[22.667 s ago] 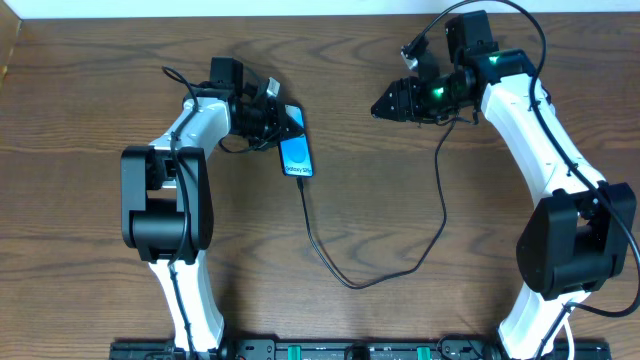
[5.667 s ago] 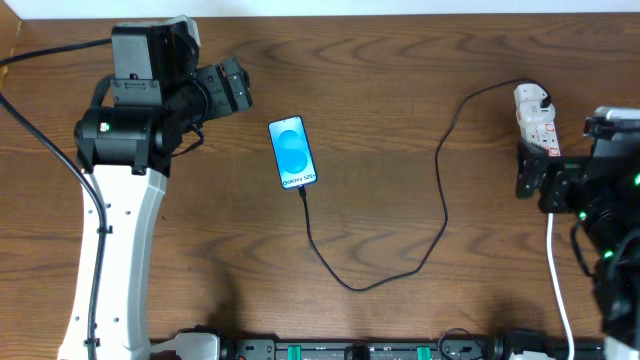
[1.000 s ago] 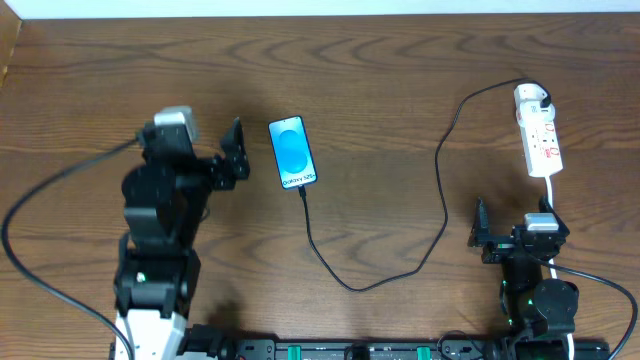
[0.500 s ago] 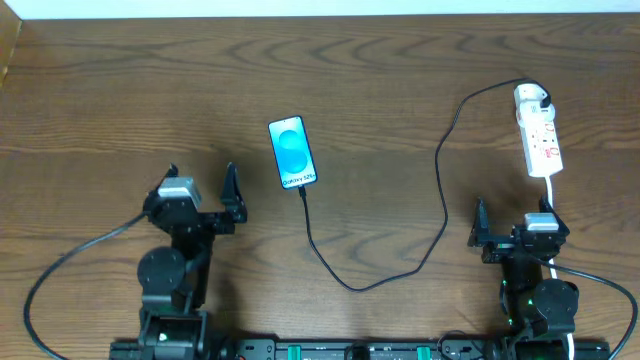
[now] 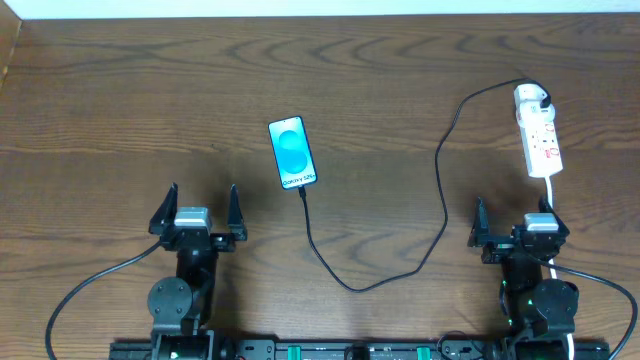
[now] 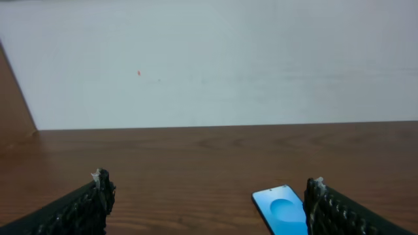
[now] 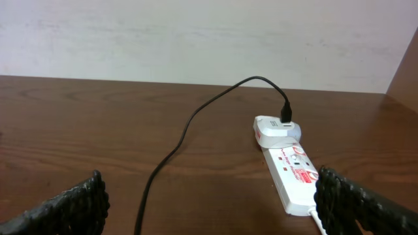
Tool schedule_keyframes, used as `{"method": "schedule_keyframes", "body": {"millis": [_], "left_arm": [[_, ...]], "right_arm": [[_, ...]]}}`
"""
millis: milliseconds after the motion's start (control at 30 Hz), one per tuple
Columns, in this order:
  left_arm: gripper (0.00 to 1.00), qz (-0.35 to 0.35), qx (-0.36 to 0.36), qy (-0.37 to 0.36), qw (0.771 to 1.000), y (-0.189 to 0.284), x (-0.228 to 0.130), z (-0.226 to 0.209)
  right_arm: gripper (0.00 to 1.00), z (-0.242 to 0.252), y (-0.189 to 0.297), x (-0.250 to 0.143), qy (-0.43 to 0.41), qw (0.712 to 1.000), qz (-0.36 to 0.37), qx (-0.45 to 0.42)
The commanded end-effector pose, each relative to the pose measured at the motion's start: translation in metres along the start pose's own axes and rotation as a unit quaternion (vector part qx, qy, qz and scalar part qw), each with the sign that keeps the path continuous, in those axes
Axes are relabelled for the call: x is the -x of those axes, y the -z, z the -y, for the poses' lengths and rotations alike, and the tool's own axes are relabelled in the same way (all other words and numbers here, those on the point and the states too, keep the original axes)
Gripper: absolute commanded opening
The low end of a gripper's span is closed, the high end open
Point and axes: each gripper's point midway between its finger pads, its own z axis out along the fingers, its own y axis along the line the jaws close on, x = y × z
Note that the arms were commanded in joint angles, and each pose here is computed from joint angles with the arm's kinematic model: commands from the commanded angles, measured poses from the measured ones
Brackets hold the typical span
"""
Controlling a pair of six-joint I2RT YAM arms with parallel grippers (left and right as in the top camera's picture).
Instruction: Plug charger to phone and switch on socket
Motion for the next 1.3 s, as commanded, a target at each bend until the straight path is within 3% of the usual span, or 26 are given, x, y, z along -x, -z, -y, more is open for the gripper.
{"method": "schedule_keyframes", "body": {"millis": [0,400,833,1267], "left_arm": [[0.93,0.012,0.018,-0.012,1.0,0.003,-0.004,-0.007],[0.93,0.004,0.022,-0.012,1.0,0.01,-0.012,-0.009],[0.93,-0.104,0.017,-0.013,0.994,0.015,-0.065,-0.007],[0.93,-0.103,0.018,-0.013,0.994,0.015,-0.065,-0.008]], "right_arm": [[0.99,-0.001,0.0,0.0,0.006,1.0,0.001,0.001],[0.99,-0.001,0.0,0.0,0.006,1.0,0.001,0.001],[0.99,-0.001,0.0,0.0,0.006,1.0,0.001,0.001],[0.99,-0.001,0.0,0.0,0.006,1.0,0.001,0.001]]}}
